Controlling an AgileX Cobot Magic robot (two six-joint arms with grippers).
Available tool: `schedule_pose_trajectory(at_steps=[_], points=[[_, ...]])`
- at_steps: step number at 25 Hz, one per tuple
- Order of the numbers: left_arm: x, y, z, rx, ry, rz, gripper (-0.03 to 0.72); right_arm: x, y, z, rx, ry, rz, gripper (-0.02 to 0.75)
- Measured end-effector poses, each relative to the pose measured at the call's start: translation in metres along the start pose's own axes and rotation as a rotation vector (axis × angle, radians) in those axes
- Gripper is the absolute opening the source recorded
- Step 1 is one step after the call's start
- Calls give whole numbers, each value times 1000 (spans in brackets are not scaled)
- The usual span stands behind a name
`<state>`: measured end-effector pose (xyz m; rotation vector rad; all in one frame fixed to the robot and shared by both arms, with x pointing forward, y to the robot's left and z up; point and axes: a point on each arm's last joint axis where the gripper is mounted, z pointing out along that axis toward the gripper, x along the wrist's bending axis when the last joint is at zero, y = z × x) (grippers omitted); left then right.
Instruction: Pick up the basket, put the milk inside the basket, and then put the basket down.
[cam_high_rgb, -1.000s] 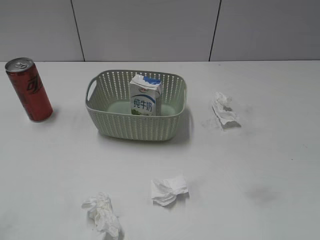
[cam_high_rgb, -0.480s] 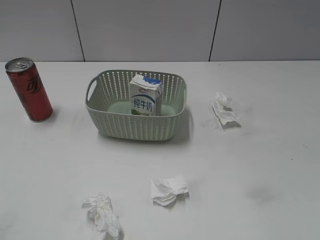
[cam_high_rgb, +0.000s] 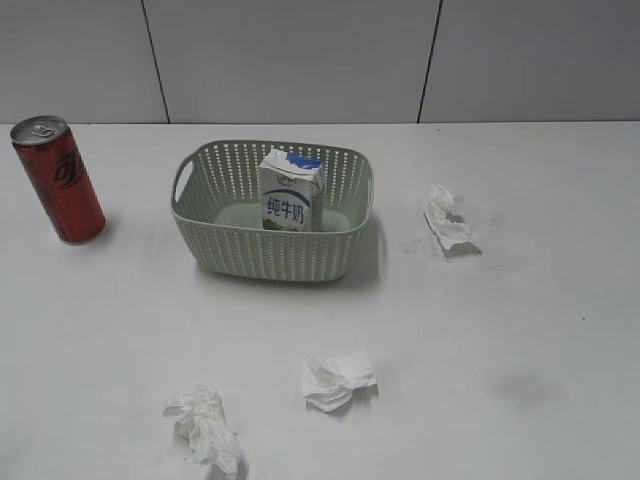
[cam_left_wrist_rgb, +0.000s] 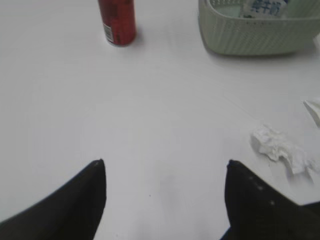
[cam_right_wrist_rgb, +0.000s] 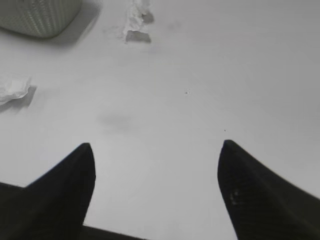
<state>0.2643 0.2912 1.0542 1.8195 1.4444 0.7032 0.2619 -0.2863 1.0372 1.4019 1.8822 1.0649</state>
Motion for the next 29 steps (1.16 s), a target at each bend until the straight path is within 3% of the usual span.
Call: schedule_pose_trajectory(at_steps=[9, 29], points=[[-3, -17, -26, -199, 105, -46, 555, 0, -7, -15, -130, -121, 56, 580], [-3, -18, -27, -209, 106, -47, 524, 1, -7, -15, -134, -109, 66, 577]])
